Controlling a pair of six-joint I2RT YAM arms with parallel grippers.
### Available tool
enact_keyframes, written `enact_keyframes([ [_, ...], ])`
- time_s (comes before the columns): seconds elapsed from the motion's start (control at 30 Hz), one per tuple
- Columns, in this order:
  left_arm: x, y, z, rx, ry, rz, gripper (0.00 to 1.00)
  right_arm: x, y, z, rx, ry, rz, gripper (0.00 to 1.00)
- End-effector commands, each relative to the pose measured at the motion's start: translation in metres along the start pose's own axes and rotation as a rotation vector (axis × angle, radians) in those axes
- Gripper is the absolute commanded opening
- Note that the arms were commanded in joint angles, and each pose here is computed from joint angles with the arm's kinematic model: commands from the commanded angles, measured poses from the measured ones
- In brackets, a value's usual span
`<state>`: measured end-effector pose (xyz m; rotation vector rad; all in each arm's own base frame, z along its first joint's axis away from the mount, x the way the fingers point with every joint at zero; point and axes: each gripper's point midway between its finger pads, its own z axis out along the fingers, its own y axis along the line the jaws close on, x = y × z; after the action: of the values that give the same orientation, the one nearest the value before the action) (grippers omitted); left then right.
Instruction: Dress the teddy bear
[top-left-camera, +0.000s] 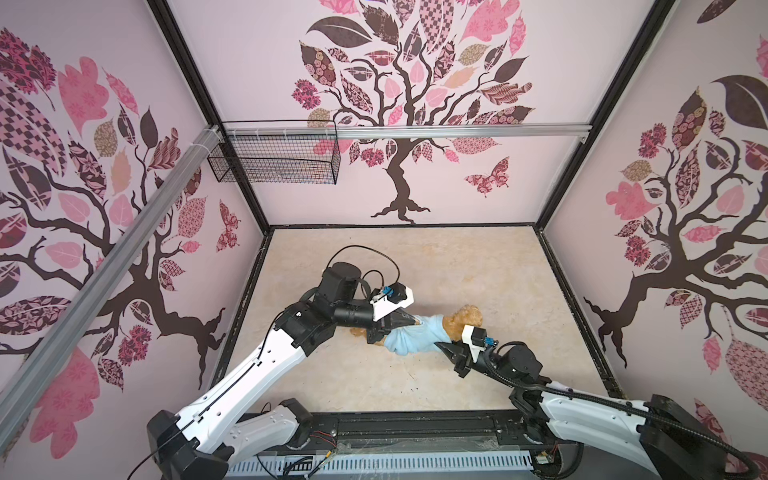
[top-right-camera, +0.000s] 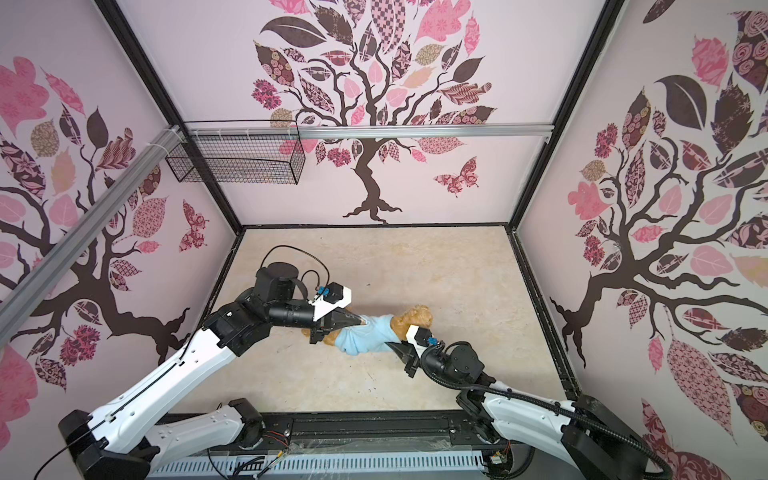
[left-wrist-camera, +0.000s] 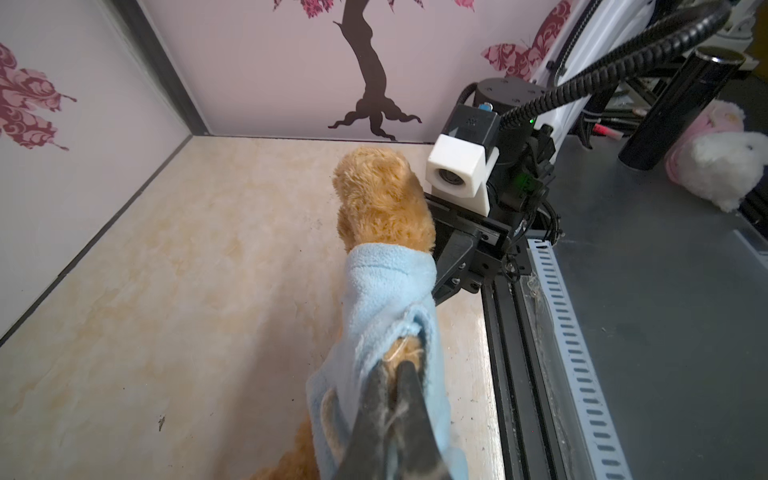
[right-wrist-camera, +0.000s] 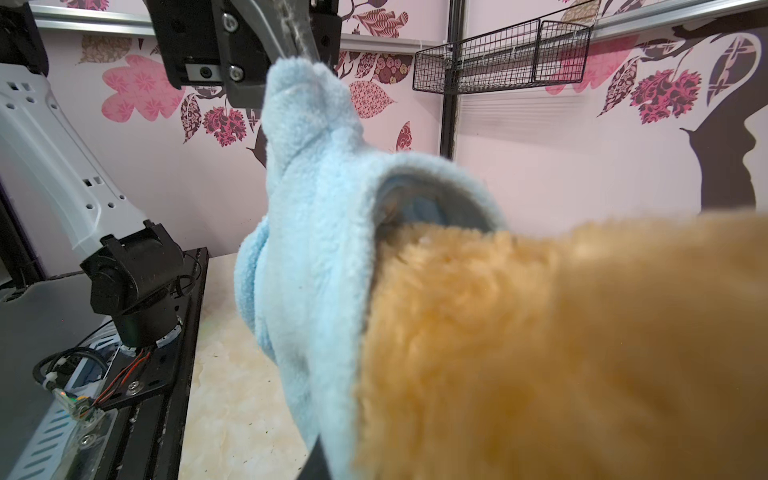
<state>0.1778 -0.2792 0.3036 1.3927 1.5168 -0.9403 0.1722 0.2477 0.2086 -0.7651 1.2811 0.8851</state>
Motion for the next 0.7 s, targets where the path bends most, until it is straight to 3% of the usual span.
enact_keyframes([
  [0.0, -0.029, -0.001, -0.019, 0.015, -0.163, -0.03, 0.0, 0.003, -0.015, -0.004, 0.084, 0.0, 0.018, 0.07],
  [0.2, -0.035, 0.002, -0.025, -0.004, -0.211, -0.061, 0.0, 0.007, -0.007, 0.001, 0.031, 0.038, -0.041, 0.07],
  [0.37, 0.006, 0.007, -0.013, -0.04, -0.028, -0.031, 0.0, 0.004, 0.004, 0.011, -0.056, 0.07, -0.104, 0.08],
  [0.53, 0.034, -0.005, -0.001, -0.034, 0.156, 0.053, 0.21, 0.005, 0.008, 0.019, -0.091, 0.104, -0.156, 0.08],
  [0.67, 0.028, -0.006, 0.002, -0.033, 0.172, 0.049, 0.28, 0.011, 0.009, 0.021, -0.109, 0.13, -0.182, 0.08],
])
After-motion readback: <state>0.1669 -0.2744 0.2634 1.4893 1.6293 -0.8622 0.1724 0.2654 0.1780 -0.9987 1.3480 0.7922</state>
